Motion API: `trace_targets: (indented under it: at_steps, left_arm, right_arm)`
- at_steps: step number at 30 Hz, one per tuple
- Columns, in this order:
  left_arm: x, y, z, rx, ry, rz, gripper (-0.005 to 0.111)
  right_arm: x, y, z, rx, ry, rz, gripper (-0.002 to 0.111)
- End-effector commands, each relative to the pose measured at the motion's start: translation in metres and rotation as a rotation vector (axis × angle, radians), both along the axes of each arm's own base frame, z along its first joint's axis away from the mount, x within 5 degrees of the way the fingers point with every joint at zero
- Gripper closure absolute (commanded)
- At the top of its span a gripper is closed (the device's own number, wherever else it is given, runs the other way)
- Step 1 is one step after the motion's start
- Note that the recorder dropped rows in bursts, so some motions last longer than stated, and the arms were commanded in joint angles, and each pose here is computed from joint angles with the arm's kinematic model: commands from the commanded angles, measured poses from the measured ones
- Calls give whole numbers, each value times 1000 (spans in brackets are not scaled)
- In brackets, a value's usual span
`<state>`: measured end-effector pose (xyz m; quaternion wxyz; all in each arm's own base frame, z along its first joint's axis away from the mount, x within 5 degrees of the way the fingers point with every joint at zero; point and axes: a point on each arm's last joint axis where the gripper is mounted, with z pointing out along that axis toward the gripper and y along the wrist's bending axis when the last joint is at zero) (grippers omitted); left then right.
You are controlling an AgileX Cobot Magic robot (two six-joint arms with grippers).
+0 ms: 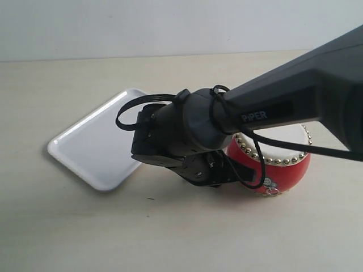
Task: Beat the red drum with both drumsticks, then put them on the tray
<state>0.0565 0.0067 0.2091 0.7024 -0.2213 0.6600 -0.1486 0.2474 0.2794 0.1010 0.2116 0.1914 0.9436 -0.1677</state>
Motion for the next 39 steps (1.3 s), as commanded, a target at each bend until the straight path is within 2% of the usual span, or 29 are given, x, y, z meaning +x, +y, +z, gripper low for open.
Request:
trace_targets:
  at_steps: [1, 9, 12, 18, 24, 27, 29, 31, 39]
  left_arm:
    - [0, 0, 0, 3, -6, -5, 107]
    - [0, 0, 0, 3, -6, -5, 107]
    - [0, 0, 0, 3, -6, -5, 107]
    - [0, 0, 0, 3, -6, -5, 107]
    - [0, 0, 0, 3, -6, -5, 107]
    - [0, 0, 0, 3, -6, -5, 107]
    - [0, 0, 0, 3, -6, -5, 107]
    - [0, 0, 0, 3, -6, -5, 107]
    - [0, 0, 0, 3, -6, -5, 107]
  right_arm:
    - [4, -2, 19, 11, -41, 1, 106]
    - [9, 5, 47, 118, -113, 60, 106]
    - [10, 10, 63, 150, -121, 136, 106]
    - [9, 21, 118, 345, -222, 360, 108]
    - [-2, 10, 165, 372, -301, 587, 108]
    - [-15, 7, 181, 495, -367, 698, 108]
    - [-24, 5, 187, 606, -409, 751, 108]
    - [-31, 1, 190, 657, -435, 788, 108]
    - [-58, -24, 192, 717, -479, 902, 108]
